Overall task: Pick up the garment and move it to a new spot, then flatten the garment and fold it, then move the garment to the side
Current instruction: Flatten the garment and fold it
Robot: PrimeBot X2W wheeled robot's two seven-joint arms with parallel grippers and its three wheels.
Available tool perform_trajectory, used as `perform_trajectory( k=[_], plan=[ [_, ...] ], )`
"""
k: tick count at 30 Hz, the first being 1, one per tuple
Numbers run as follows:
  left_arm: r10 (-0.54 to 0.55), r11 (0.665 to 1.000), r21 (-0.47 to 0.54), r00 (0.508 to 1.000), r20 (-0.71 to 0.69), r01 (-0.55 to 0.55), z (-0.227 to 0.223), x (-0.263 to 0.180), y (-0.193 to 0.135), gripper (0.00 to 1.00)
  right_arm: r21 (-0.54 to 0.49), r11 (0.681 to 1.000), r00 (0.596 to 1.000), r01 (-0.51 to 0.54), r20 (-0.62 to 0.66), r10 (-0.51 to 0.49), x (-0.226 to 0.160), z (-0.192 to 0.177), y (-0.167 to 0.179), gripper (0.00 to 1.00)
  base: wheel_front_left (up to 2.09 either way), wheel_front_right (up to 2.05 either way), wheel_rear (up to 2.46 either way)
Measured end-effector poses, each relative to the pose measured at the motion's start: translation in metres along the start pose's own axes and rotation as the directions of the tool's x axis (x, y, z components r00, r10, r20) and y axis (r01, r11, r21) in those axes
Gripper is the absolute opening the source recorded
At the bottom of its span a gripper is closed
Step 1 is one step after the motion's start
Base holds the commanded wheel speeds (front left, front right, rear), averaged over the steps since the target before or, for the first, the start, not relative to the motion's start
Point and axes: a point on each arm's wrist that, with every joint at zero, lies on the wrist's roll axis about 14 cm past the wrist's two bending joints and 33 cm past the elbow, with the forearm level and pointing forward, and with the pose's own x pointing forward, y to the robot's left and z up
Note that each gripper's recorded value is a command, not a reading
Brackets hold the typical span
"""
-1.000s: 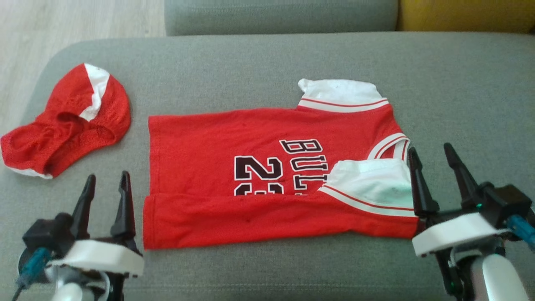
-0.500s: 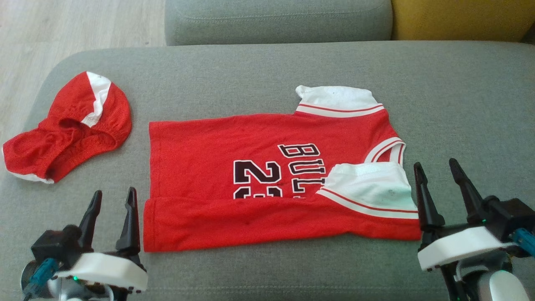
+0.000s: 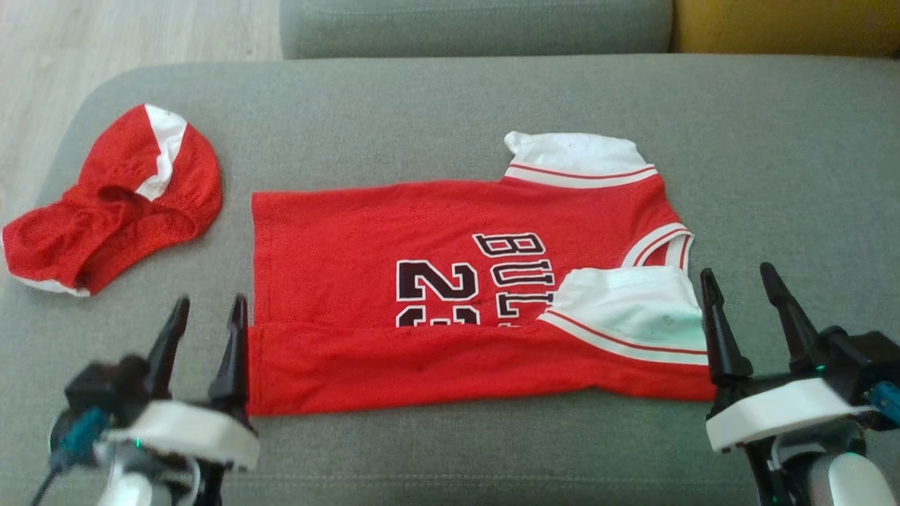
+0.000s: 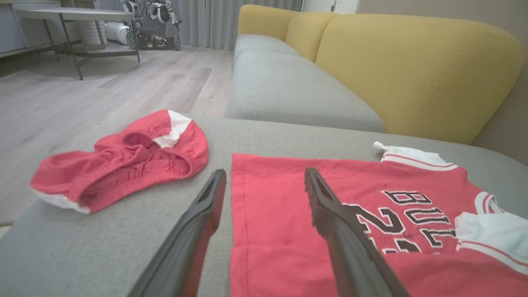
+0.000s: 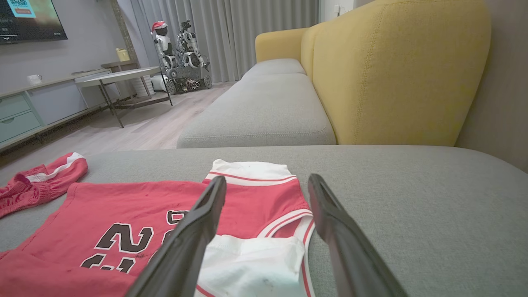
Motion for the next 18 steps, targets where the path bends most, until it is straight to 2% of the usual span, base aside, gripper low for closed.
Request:
perform_trajectory(
  k=[8, 13, 18],
  plan=[
    [-0.112, 0.994, 0.002, 0.993, 0.035, 0.112, 0.018, 0.078, -0.017, 1.0, 0.014, 1.0, 0.999, 0.004, -0.032, -0.004, 0.017, -0.011, -0.004, 1.0, 0.0, 0.0, 0.0],
    [-0.142, 0.99, -0.029, 0.987, -0.071, 0.141, -0.009, 0.127, -0.019, 1.0, 0.018, 1.0, 0.999, 0.002, -0.034, -0.001, 0.036, -0.014, -0.006, 1.0, 0.0, 0.0, 0.0],
    [-0.122, 0.992, -0.067, 0.963, -0.239, 0.109, -0.058, 0.157, -0.009, 1.0, 0.023, 1.0, 0.998, 0.004, -0.06, -0.003, 0.047, -0.026, -0.009, 1.0, 0.0, 0.0, 0.0]
  ],
)
